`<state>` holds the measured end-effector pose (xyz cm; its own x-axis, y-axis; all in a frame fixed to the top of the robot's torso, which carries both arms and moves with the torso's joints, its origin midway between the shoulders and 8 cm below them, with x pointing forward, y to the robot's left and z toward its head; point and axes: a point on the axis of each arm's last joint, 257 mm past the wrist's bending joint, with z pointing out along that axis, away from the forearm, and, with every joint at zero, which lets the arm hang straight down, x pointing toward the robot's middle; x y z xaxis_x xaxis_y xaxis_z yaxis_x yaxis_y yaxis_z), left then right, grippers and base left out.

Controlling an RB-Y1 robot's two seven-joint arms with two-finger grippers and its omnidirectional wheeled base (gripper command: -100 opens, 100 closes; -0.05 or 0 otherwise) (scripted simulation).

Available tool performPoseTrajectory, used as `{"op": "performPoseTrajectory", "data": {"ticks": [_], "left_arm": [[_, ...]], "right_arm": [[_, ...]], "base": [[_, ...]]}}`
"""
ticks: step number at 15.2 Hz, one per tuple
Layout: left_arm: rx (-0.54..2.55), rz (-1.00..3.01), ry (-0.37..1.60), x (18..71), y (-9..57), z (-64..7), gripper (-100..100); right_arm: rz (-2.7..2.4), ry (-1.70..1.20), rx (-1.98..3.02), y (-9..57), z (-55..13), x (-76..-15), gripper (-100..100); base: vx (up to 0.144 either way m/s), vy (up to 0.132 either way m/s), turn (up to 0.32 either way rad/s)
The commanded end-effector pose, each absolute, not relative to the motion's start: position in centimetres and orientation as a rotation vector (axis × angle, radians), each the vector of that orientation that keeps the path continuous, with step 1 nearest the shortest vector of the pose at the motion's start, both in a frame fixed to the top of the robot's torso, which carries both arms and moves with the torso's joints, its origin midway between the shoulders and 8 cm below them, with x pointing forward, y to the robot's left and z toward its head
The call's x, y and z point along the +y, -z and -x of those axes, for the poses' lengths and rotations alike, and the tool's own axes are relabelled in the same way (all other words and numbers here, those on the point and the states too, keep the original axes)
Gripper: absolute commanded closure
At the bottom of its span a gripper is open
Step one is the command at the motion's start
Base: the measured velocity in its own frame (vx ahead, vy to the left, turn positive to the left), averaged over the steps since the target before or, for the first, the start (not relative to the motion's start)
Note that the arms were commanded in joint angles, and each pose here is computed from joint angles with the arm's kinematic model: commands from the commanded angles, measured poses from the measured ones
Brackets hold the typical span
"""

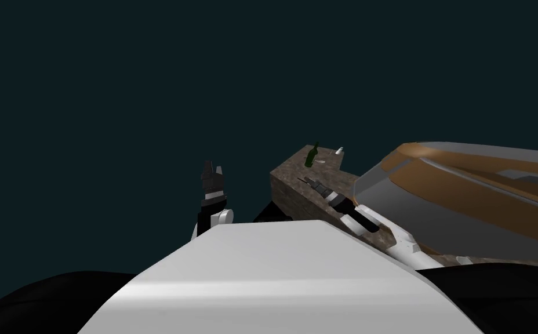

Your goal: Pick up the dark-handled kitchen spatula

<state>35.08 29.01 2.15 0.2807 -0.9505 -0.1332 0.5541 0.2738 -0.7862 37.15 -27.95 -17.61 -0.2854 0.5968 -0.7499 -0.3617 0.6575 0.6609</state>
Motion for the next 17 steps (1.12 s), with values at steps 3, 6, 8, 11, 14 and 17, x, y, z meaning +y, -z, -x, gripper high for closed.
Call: {"op": "performPoseTrajectory", "data": {"ticks": [3, 6, 8, 11, 14, 17], "left_arm": [[0.686, 0.698, 1.126, 29.0, -2.1, -35.1, 0], [0.686, 0.698, 1.126, 29.0, -2.1, -35.1, 0], [0.686, 0.698, 1.126, 29.0, -2.1, -35.1, 0], [0.686, 0.698, 1.126, 29.0, -2.1, -35.1, 0], [0.686, 0.698, 1.126, 29.0, -2.1, -35.1, 0], [0.686, 0.698, 1.126, 29.0, -2.1, -35.1, 0]], "right_arm": [[-0.144, -0.887, 1.722, 20.5, -36.3, -29.4, -100], [-0.097, -0.845, 1.796, 22.1, -35.8, -30.5, -100], [-0.076, -0.812, 1.853, 23.7, -35.3, -31.6, -100], [-0.036, -0.767, 1.921, 25.1, -34.7, -33.0, -100], [0.019, -0.713, 1.996, 26.3, -34.0, -34.7, -100], [0.055, -0.666, 2.059, 27.5, -33.3, -36.4, -100]], "base": [[0.013, -0.005, 0.136], [0.011, -0.007, 0.180], [0.001, -0.004, 0.093], [0.011, -0.004, 0.127], [0.026, -0.006, 0.213], [0.016, -0.006, 0.136]]}}
